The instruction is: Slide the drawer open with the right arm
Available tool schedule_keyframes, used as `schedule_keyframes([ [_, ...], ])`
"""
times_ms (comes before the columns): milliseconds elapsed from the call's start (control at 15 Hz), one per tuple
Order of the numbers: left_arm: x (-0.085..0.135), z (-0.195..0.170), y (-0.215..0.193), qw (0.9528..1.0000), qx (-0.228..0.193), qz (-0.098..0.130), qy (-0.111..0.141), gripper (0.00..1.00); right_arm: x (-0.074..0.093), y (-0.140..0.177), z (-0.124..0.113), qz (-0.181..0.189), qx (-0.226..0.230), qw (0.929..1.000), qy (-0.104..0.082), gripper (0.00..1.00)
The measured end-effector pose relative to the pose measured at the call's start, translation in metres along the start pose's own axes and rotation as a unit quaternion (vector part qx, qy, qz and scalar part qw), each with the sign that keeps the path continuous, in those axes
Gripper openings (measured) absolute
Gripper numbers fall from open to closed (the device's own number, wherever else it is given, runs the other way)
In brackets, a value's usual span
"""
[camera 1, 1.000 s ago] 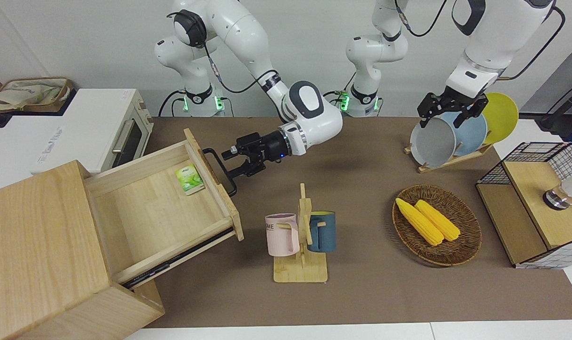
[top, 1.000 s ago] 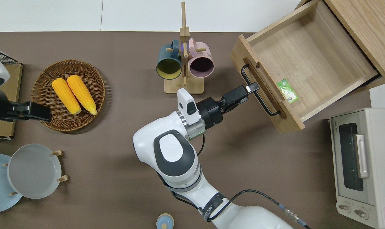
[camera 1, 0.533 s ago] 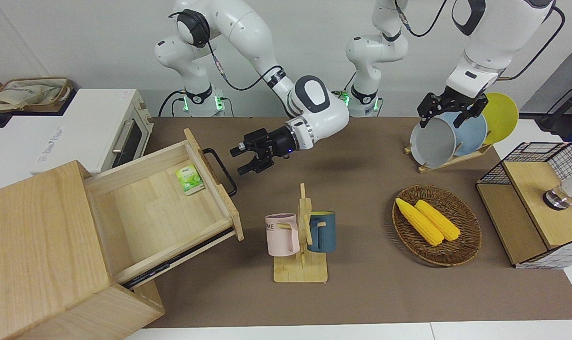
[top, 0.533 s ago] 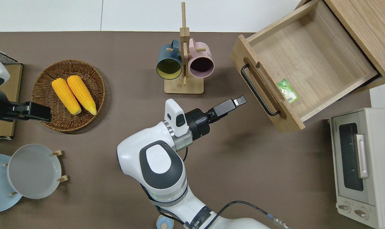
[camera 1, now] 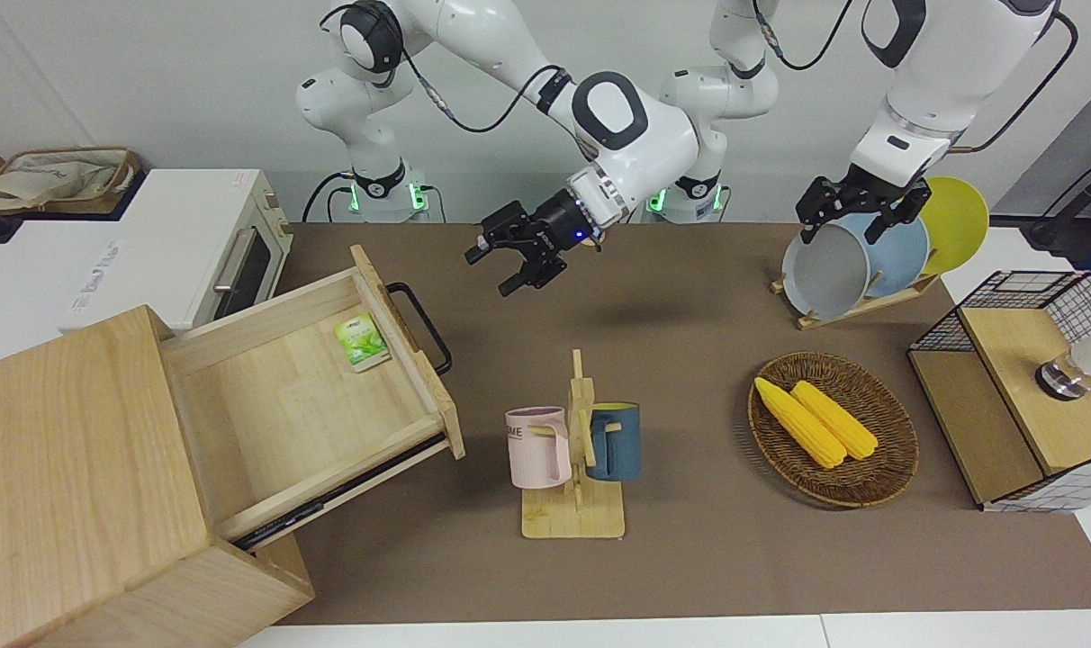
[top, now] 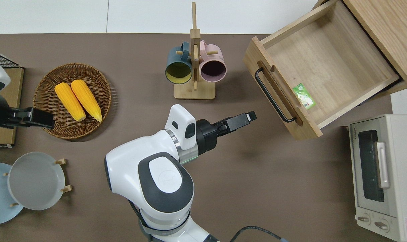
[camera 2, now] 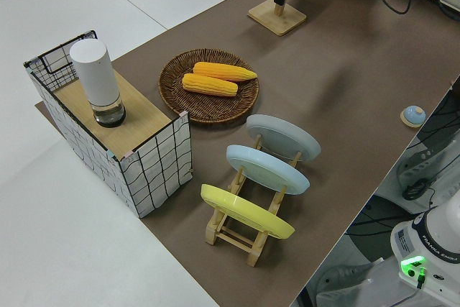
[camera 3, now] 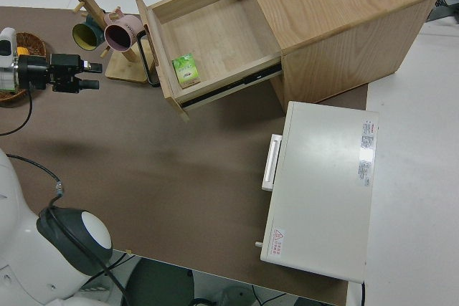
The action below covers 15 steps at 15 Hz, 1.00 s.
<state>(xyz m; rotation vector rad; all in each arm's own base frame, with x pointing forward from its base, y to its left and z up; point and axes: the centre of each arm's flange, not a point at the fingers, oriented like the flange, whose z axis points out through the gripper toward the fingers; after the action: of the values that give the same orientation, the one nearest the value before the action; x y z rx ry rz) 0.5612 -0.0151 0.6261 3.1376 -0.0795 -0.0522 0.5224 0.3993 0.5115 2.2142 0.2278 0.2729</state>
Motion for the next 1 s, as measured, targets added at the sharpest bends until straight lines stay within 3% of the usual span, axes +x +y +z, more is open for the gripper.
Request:
schedule_keyframes([
  [133, 0.000, 0.000, 0.000, 1.0000, 0.000, 0.000, 0.000, 1.00, 0.003, 0.027, -0.002, 0.017, 0.070, 0.9973, -0.016, 0.98],
  [267, 0.000, 0.000, 0.000, 1.0000, 0.000, 0.000, 0.000, 1.00, 0.009, 0.064, 0.005, 0.044, 0.149, 0.9871, -0.038, 0.98],
  [467, 0.000, 0.000, 0.000, 1.0000, 0.000, 0.000, 0.000, 1.00, 0.016, 0.129, 0.026, 0.096, 0.252, 0.9604, -0.069, 0.98],
  [667, 0.000, 0.000, 0.000, 1.0000, 0.000, 0.000, 0.000, 1.00, 0.022, 0.168, 0.050, 0.125, 0.318, 0.9356, -0.089, 0.98],
  [800, 0.000, 0.000, 0.000, 1.0000, 0.000, 0.000, 0.000, 1.00, 0.028, 0.187, 0.069, 0.133, 0.357, 0.9198, -0.093, 0.98],
  [1000, 0.000, 0.000, 0.000, 1.0000, 0.000, 0.000, 0.000, 1.00, 0.033, 0.211, 0.097, 0.123, 0.387, 0.9091, -0.093, 0.98],
])
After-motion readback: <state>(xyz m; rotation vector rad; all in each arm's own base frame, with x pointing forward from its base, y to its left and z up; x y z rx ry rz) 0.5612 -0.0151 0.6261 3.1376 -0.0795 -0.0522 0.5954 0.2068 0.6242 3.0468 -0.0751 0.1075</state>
